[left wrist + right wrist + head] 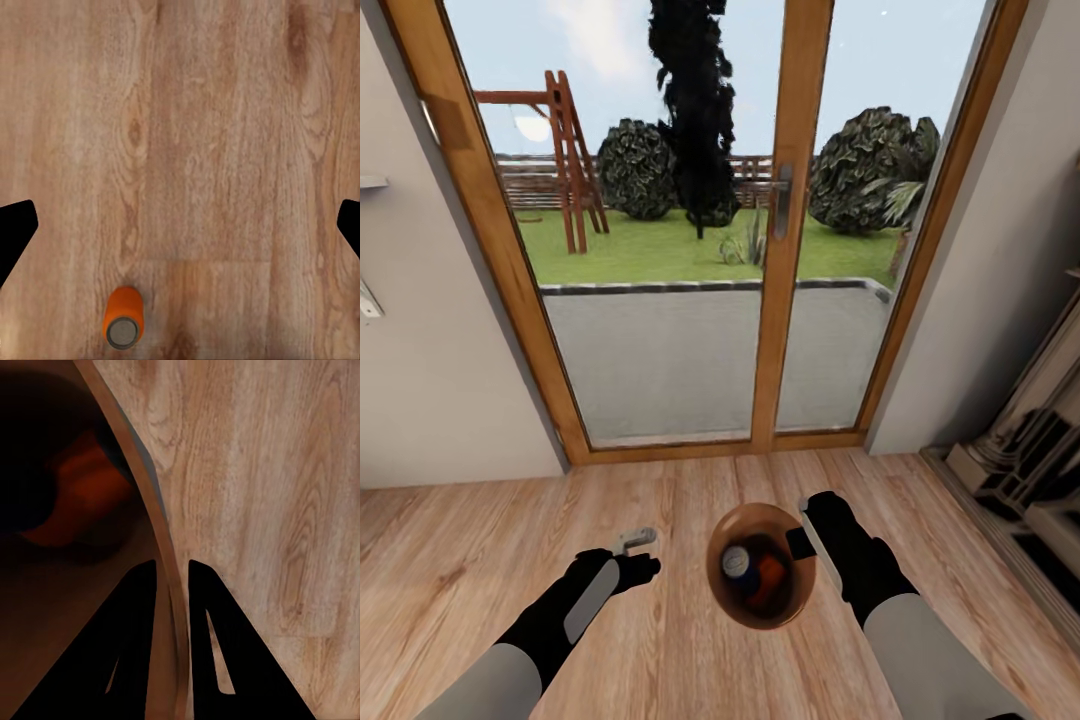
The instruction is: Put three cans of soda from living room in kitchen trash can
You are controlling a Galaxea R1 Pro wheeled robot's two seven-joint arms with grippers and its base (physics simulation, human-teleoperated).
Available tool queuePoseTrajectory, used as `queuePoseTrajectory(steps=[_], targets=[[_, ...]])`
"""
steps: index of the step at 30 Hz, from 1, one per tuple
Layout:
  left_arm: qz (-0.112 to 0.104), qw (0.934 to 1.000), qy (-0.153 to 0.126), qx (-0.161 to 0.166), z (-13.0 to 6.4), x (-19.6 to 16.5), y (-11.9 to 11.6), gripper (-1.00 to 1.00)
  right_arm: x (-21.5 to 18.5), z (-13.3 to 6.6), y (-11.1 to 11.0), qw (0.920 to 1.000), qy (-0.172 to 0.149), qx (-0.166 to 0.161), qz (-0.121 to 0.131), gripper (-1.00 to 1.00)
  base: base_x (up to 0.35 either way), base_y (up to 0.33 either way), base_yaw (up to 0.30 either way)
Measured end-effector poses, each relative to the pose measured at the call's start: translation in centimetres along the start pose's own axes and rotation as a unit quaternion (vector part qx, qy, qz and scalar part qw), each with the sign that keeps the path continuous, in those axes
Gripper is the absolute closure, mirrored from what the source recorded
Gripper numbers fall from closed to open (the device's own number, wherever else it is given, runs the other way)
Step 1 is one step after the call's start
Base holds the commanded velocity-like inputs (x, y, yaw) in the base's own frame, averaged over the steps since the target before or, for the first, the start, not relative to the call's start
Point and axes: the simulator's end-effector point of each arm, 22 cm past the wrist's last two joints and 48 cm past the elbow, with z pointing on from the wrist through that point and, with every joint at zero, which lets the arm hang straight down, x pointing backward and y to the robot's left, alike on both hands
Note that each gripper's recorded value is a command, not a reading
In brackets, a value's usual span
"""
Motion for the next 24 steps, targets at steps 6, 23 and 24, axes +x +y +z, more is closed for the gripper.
queuePoseTrajectory(steps=[6, 23, 24], targets=[[0.003, 1.0000, -0.008, 0.000, 0.03, -0.24, -0.17, -1.00, -0.04, -0.02, -0.30, 1.0000, -0.001, 0.008, -0.005, 1.00, 0.060, 0.004, 0.000], [0.004, 0.9999, -0.009, 0.004, 0.03, -0.17, -0.78, -1.00, -0.01, 0.01, -0.30, 1.0000, 0.000, 0.007, -0.003, 1.00, 0.007, 0.000, 0.000], [0.004, 0.9999, -0.009, 0.004, 0.04, -0.15, -0.78, -1.00, -0.01, 0.01, -0.36, 1.0000, 0.000, 0.008, -0.004, 1.00, 0.000, 0.000, 0.000]])
